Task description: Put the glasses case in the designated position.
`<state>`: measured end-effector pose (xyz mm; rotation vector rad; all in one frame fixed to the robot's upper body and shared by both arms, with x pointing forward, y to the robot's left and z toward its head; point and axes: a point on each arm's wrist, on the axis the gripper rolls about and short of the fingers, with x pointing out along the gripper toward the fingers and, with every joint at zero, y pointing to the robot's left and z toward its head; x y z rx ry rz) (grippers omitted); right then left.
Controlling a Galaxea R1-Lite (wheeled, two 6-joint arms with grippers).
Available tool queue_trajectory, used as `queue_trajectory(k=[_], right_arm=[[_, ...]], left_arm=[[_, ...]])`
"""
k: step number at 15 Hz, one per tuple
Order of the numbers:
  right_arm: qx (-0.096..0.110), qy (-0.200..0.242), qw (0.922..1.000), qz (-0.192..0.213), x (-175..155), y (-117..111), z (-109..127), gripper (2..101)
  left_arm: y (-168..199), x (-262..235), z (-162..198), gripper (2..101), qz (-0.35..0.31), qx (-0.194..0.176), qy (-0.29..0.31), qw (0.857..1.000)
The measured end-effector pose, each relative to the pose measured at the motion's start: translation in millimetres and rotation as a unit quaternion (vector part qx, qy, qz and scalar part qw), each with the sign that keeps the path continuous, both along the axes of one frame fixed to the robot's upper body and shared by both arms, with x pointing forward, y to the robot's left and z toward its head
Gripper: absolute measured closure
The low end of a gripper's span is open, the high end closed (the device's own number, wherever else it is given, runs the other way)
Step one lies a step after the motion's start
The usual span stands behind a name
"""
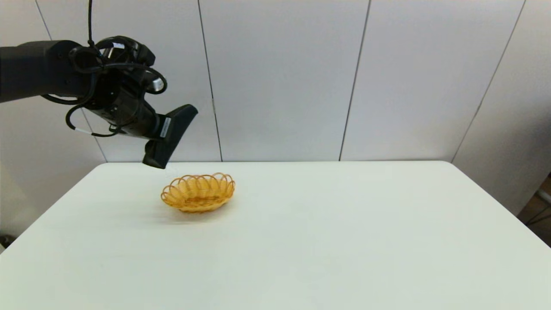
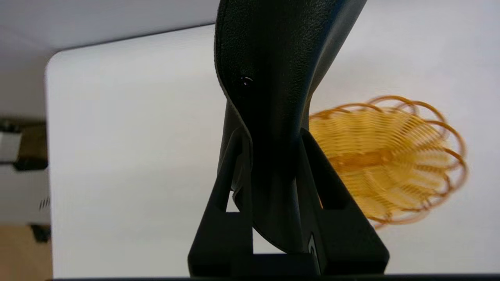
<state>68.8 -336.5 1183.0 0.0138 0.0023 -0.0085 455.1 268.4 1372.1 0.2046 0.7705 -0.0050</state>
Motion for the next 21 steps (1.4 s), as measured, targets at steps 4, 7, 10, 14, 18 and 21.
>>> queue_trajectory(k=[4,7,10,14,18,21], right_arm=[[0.000,0.000,1.0000,0.000,0.0,0.0,0.0,5.0],[0.000,0.000,1.0000,0.000,0.0,0.0,0.1,5.0],[0.000,0.000,1.0000,0.000,0.0,0.0,0.0,5.0],[0.000,0.000,1.0000,0.000,0.0,0.0,-0.1,5.0],[0.000,0.000,1.0000,0.000,0.0,0.0,0.0,5.0],[0.000,0.001,1.0000,0.000,0.0,0.0,-0.1,5.0]], left_arm=[[15.6,0.9,-7.6,82.1,0.027,0.015,0.037,0.999],[27.0,-3.0,-12.5,82.4,0.042,0.021,0.082,0.996],[34.6,-6.1,-18.1,82.7,0.053,0.024,0.119,0.991],[43.8,-4.7,-22.8,83.0,0.066,0.024,0.134,0.988],[48.1,-1.6,-27.1,83.2,0.075,0.022,0.140,0.987],[50.3,0.4,-27.2,83.5,0.076,0.019,0.137,0.988]])
